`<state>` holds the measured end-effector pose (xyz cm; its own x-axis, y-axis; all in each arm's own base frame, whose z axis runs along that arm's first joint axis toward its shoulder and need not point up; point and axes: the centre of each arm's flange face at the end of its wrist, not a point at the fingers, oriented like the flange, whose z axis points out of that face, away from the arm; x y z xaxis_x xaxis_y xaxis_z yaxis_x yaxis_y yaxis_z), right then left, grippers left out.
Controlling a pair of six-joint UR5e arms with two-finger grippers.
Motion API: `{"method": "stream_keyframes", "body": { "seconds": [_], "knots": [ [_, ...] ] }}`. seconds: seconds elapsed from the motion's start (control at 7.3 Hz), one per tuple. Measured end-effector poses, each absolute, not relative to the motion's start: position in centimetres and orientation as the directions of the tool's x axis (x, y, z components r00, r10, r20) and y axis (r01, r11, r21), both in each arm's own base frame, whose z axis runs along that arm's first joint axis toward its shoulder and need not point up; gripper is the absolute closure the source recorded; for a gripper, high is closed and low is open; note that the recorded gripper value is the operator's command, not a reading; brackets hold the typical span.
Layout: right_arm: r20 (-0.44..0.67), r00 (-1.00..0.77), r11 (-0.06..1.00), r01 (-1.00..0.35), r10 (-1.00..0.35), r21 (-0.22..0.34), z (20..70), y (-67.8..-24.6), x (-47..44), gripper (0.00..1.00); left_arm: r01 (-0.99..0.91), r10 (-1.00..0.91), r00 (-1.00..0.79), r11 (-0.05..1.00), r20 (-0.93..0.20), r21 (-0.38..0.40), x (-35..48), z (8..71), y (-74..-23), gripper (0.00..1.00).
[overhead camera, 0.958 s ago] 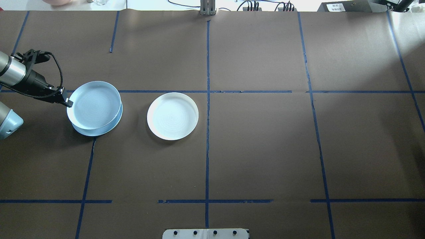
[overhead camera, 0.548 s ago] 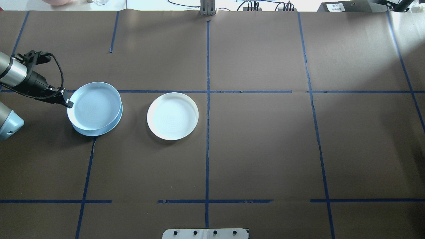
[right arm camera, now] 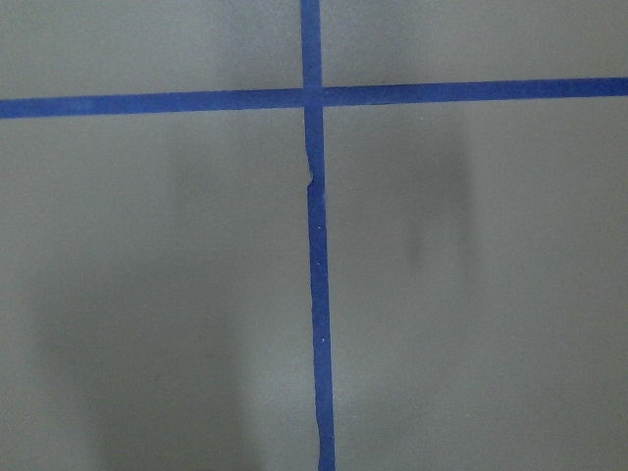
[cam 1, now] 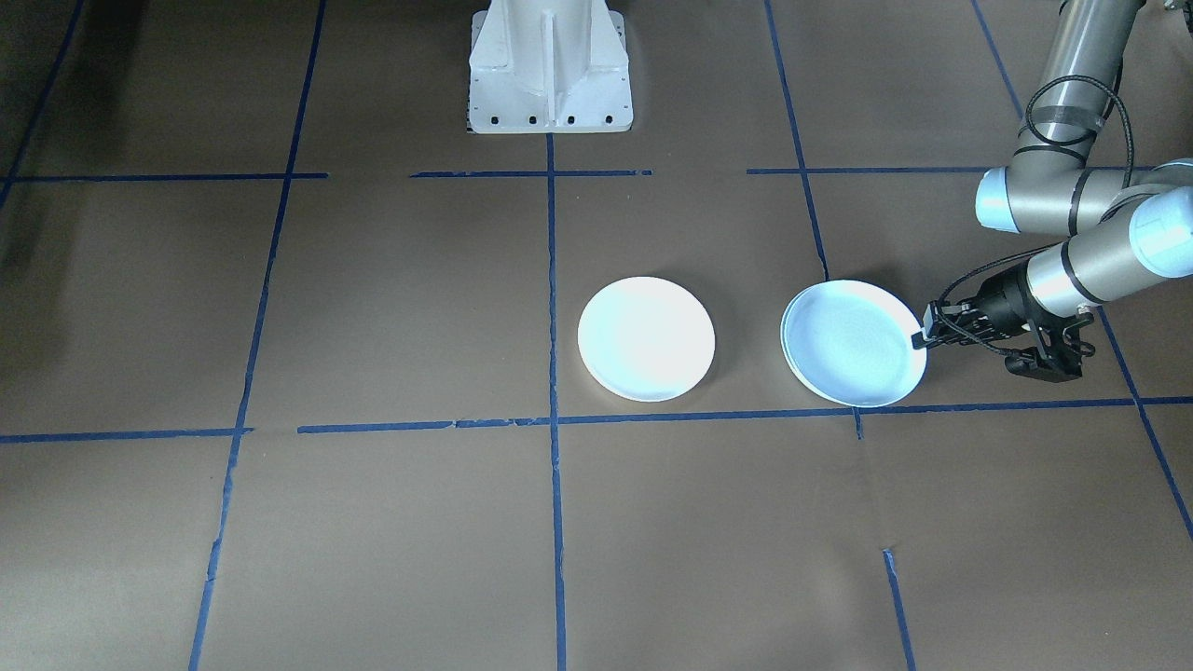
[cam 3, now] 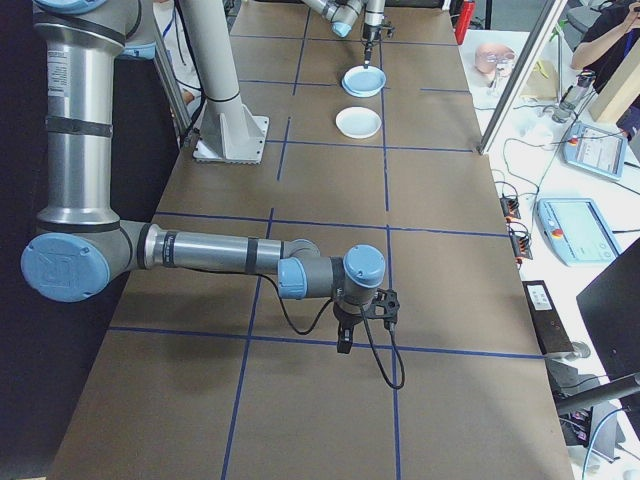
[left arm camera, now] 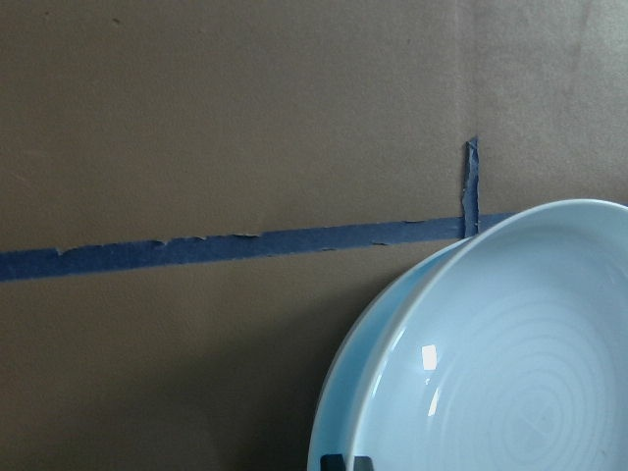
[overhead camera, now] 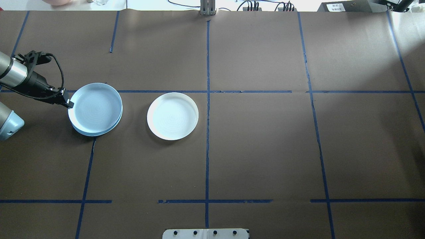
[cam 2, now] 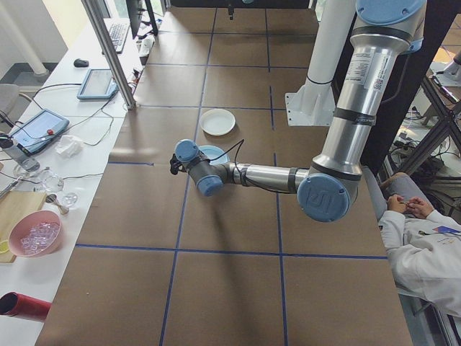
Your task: Stack plate in center
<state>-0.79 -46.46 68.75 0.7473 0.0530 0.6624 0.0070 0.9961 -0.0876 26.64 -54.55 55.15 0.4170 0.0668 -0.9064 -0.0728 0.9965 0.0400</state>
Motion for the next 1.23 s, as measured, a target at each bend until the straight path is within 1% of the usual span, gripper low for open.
{"method": "stream_keyframes", "body": {
  "seconds": [0.68, 0.96, 1.23],
  "knots": [
    [0.662, 0.747, 0.996, 0.007, 0.053, -0.088, 68.8, -46.5, -0.8, 0.00, -0.071, 0.070, 0.414, 0.996, -0.908, 0.044, 27.2, 54.1, -54.9, 0.16],
    [0.662, 0.747, 0.996, 0.007, 0.053, -0.088, 68.8, -46.5, -0.8, 0.00, -0.038, 0.054, 0.399, 0.998, -0.916, 0.042, 28.8, 50.4, -56.6, 0.17],
    [0.662, 0.747, 0.996, 0.007, 0.053, -0.088, 68.8, -46.5, -0.8, 0.00, 0.005, 0.021, 0.377, 1.000, -0.926, 0.025, 32.2, 44.7, -58.5, 0.17]
  ]
}}
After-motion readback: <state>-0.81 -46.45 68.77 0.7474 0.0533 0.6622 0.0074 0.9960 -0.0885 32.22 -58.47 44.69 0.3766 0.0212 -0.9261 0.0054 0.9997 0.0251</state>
